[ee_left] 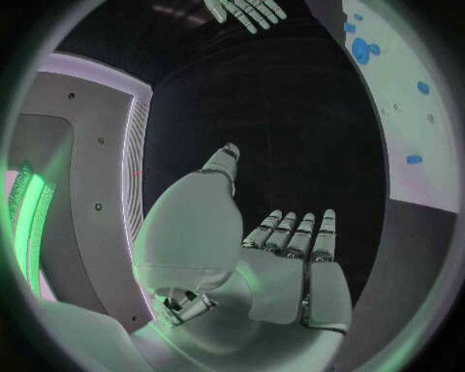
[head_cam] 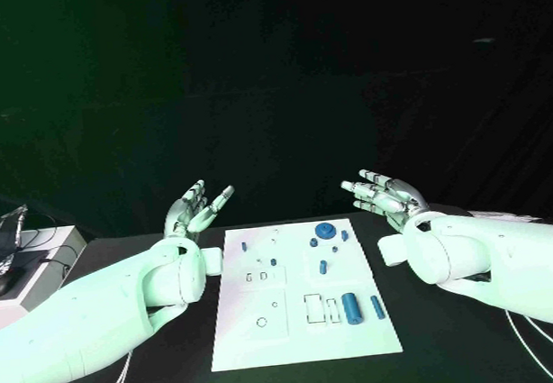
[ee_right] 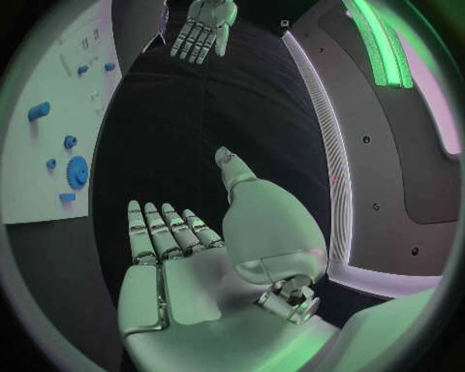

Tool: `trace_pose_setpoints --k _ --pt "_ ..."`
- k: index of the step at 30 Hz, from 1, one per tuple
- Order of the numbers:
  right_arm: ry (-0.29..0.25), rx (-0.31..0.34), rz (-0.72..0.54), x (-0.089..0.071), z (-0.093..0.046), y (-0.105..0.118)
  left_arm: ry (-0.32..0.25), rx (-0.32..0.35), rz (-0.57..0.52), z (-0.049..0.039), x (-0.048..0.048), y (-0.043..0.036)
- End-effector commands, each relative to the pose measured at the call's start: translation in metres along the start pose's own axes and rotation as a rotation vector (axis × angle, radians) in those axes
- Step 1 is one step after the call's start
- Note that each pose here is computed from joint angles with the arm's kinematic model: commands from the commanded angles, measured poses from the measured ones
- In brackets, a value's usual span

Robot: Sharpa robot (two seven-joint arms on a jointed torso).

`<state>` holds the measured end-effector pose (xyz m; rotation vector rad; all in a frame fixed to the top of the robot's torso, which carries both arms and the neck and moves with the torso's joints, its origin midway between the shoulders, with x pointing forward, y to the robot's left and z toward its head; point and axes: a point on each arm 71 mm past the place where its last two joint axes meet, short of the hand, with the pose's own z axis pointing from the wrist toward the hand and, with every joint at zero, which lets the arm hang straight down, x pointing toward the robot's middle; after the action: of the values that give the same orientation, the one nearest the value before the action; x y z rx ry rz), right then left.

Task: Assemble the parts on the task board

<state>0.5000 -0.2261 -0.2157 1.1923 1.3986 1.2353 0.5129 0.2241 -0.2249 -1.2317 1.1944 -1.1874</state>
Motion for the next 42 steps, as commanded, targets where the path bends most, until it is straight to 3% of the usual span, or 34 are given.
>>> trace_pose_setpoints --k 1,4,5,14,20,25,31,39,42 --pt "0.129 0.054 0.028 0.005 0.002 -0.001 0.065 0.001 0.003 0.0001 0.0058 -0.0005" --pt "0.134 0.057 0.026 0.004 0.002 -0.001 0.065 0.001 0.003 0.0001 0.0058 -0.0005" --pt "0.138 -0.045 -0.136 -0.003 0.006 0.002 0.094 -0.016 -0.024 -0.0028 0.0052 0.0048" --pt "0.154 -0.169 -0.408 -0.008 0.007 0.007 0.17 -0.003 -0.037 -0.0114 0.0029 0.0086" --pt "0.196 -0.28 -0.666 -0.005 0.005 0.012 0.313 0.021 -0.021 -0.0245 0.0066 0.0017" --pt "0.216 -0.357 -0.849 0.0 0.009 0.017 0.389 0.044 0.002 -0.0336 0.0093 -0.0079" --pt "0.234 -0.366 -1.06 0.002 0.021 0.023 0.432 0.071 0.008 -0.0401 0.0129 -0.0223" --pt "0.186 -0.343 -1.348 0.005 0.039 0.036 0.463 0.082 0.008 -0.0446 0.0142 -0.0362" --pt "0.191 -0.325 -1.385 0.008 0.042 0.038 0.468 0.089 0.007 -0.0457 0.0152 -0.0405"
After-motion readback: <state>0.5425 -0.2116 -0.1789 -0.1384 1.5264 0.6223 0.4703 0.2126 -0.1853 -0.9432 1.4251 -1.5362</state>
